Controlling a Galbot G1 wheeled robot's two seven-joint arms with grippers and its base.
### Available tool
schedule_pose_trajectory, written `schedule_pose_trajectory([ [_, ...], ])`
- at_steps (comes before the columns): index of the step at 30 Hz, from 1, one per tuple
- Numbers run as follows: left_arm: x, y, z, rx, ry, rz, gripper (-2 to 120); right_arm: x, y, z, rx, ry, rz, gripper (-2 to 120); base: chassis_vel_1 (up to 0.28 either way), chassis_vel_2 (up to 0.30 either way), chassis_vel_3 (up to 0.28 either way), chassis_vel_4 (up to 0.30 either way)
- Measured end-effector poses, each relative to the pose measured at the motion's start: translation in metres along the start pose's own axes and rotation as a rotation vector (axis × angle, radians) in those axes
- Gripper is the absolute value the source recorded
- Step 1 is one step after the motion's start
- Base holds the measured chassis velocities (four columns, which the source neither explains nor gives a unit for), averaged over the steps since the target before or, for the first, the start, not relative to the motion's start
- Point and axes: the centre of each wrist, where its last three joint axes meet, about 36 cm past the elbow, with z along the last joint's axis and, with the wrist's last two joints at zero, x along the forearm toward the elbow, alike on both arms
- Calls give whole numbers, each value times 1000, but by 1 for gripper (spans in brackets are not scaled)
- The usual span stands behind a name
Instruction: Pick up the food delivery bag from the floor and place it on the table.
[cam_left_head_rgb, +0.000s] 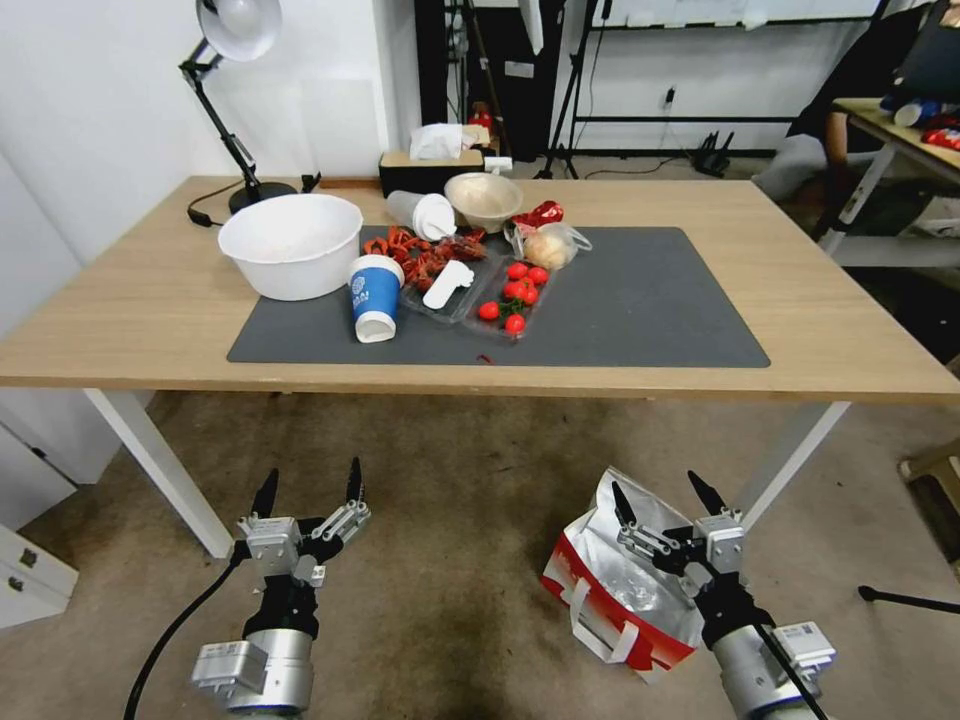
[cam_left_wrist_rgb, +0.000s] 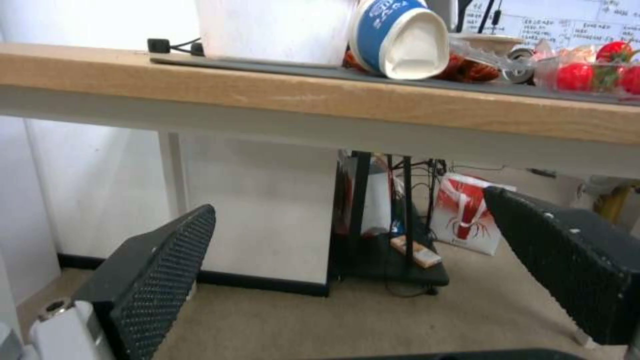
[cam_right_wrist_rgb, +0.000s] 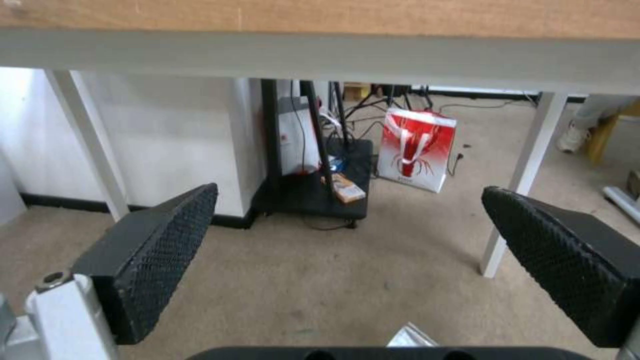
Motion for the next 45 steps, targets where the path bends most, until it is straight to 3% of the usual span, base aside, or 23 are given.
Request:
schedule_pose_trajectory([
  [45,-2,1,2,1,6,-4,100,-3,-3,4,7,11,-8,100,0,0,0,0],
])
